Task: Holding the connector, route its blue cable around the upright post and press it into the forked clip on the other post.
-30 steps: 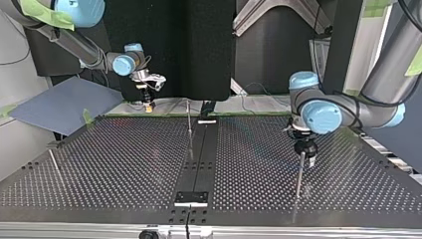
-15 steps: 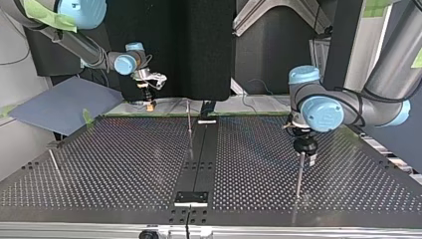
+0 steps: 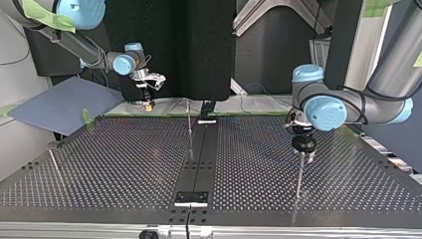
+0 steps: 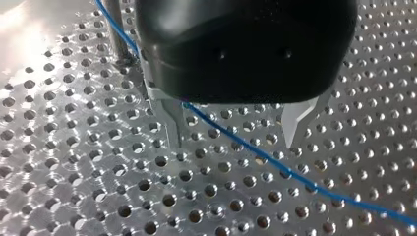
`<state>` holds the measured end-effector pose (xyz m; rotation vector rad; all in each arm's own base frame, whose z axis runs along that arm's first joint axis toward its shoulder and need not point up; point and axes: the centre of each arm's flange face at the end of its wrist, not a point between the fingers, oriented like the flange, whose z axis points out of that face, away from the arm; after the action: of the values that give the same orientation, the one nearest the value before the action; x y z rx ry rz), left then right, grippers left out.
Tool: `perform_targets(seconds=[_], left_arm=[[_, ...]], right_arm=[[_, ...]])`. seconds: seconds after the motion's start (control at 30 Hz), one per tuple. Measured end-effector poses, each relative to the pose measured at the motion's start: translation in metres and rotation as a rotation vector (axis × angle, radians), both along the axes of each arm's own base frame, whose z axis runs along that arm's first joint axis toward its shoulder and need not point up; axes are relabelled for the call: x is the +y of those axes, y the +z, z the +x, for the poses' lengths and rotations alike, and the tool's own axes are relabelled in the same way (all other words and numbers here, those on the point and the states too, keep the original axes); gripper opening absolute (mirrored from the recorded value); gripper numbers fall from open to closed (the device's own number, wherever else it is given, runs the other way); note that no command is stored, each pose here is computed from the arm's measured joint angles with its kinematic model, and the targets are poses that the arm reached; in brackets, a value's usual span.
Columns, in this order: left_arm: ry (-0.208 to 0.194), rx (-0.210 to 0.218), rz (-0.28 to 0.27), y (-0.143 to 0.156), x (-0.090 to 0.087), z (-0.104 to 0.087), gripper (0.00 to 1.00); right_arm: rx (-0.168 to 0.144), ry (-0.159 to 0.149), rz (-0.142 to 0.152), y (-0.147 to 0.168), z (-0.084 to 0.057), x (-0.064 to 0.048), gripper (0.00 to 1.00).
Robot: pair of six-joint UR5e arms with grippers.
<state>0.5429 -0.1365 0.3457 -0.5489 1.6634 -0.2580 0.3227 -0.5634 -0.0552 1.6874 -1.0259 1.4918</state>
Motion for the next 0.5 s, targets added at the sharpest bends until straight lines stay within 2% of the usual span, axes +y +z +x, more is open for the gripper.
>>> perform_targets(seconds=[0.2, 0.37, 0.5], left_arm=[[-0.012, -0.005, -0.063, -0.002, 0.003, -0.001, 1.0], [0.018, -0.035, -0.104, 0.002, 0.015, -0.009, 1.0], [0.043, -0.053, -0.095, 0.006, 0.025, -0.02, 1.0]], right_arm=[[0.001, 0.0, 0.0, 0.0, 0.0, 0.0, 0.09], [0.0, 0.0, -0.001, 0.0, 0.0, -0.001, 0.09], [0.001, 0.001, -0.001, 0.0, 0.0, 0.0, 0.09]])
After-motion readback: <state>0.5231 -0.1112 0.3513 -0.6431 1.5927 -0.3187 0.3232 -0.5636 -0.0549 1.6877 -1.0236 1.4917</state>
